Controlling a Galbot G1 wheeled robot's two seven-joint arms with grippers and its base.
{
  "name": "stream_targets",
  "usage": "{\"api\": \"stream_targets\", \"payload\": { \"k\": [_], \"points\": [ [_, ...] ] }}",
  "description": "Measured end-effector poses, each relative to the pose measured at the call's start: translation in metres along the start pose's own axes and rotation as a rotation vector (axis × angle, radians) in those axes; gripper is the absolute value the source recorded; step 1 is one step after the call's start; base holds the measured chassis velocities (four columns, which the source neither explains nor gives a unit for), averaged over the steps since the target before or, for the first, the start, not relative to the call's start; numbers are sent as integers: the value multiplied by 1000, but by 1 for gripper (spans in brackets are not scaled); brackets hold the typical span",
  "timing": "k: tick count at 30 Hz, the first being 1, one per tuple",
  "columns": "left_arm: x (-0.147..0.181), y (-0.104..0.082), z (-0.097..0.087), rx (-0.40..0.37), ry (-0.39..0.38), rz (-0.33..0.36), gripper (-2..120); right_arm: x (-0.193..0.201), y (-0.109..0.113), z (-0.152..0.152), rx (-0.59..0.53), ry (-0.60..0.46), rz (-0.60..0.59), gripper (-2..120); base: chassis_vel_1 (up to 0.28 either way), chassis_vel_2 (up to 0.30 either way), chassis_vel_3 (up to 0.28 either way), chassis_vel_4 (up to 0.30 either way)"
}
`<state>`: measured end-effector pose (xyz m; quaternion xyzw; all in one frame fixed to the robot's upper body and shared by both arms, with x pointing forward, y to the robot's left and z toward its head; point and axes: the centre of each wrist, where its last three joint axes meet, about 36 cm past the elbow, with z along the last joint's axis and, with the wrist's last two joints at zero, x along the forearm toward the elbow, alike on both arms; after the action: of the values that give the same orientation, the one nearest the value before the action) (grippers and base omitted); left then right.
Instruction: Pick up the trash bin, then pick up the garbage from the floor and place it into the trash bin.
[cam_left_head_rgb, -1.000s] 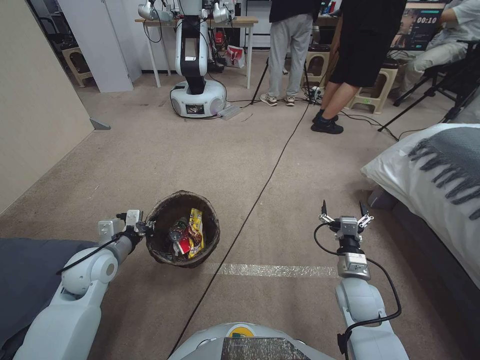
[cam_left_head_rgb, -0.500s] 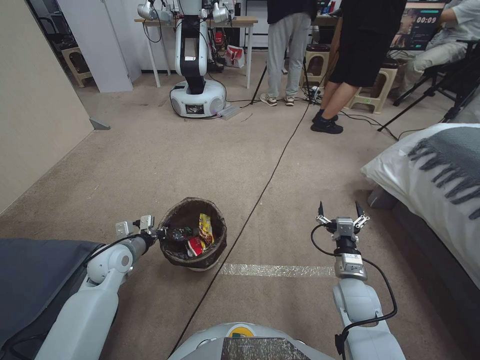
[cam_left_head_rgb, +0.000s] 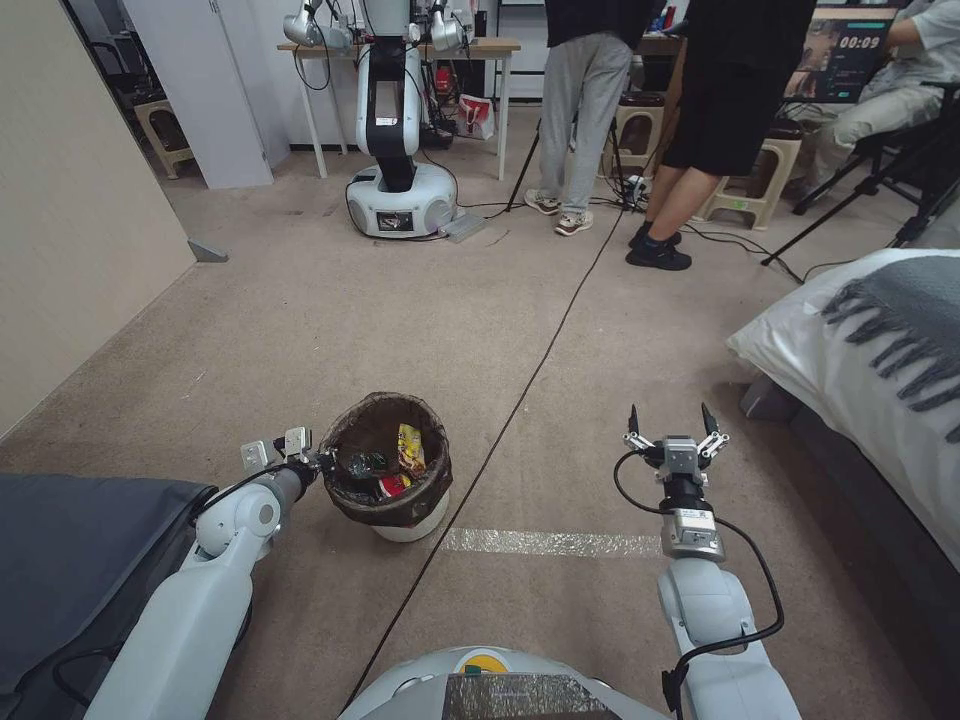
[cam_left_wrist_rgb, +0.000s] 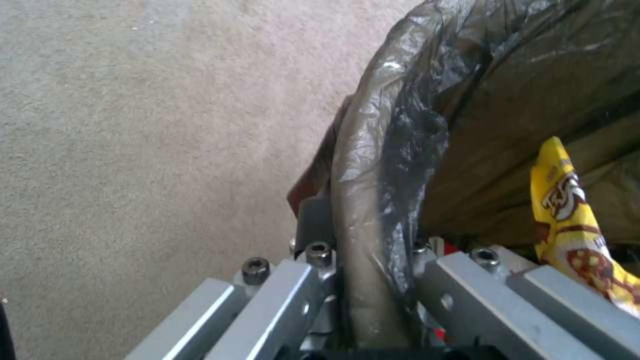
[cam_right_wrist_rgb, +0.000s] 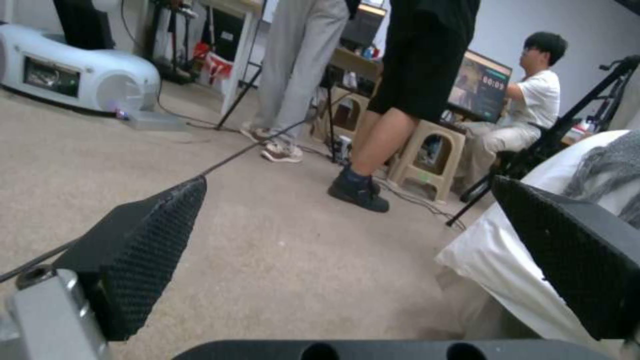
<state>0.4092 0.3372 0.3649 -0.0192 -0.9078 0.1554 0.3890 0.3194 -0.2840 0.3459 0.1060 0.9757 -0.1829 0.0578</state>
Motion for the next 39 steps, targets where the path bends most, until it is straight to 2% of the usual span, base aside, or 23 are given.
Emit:
{"api": "stream_targets", "payload": {
  "k": [10, 13, 16, 18, 20, 22, 23, 25, 31, 32, 34, 36, 39],
  "points": [
    [-4, -6, 5, 5, 10, -12, 0, 1, -1, 2, 4, 2, 0, 100, 0, 0, 0, 0],
    [3, -5, 5, -11, 1, -12, 5, 1, 0, 3, 4, 3, -1, 100, 0, 0, 0, 0],
    [16, -6, -1, -30, -25, -3, 17, 1, 2, 3, 1, 4, -5, 100, 0, 0, 0, 0],
    [21, -8, -3, -37, -35, 2, 21, 1, 3, 3, 0, 4, -7, 100, 0, 0, 0, 0],
    [34, -14, -10, -66, -61, 18, 33, 0, 3, 4, 2, 4, -9, 100, 0, 0, 0, 0],
    [40, -16, -12, -76, -73, 25, 35, 0, 3, 4, 3, 4, -9, 100, 0, 0, 0, 0],
    [54, -21, -20, -95, -114, 40, 43, -1, 2, 4, 5, 2, -9, 100, 0, 0, 0, 0],
    [62, -23, -24, -104, -135, 47, 47, -1, 1, 4, 5, 1, -9, 100, 0, 0, 0, 0],
    [117, -41, -48, -171, -283, 79, 72, -4, -3, 4, 8, -1, -2, 100, 0, 0, 0, 0],
    [117, -41, -48, -171, -283, 79, 72, -4, -3, 4, 8, -1, -2, 100, 0, 0, 0, 0],
    [141, -52, -55, -200, -348, 88, 82, -5, -4, 4, 6, -1, 1, 100, 0, 0, 0, 0],
    [147, -55, -56, -208, -365, 89, 86, -6, -4, 4, 6, -1, 2, 100, 0, 0, 0, 0],
    [175, -67, -57, -265, -438, 68, 99, -7, -4, 3, 3, -1, 5, 100, 0, 0, 0, 0]
  ]
}}
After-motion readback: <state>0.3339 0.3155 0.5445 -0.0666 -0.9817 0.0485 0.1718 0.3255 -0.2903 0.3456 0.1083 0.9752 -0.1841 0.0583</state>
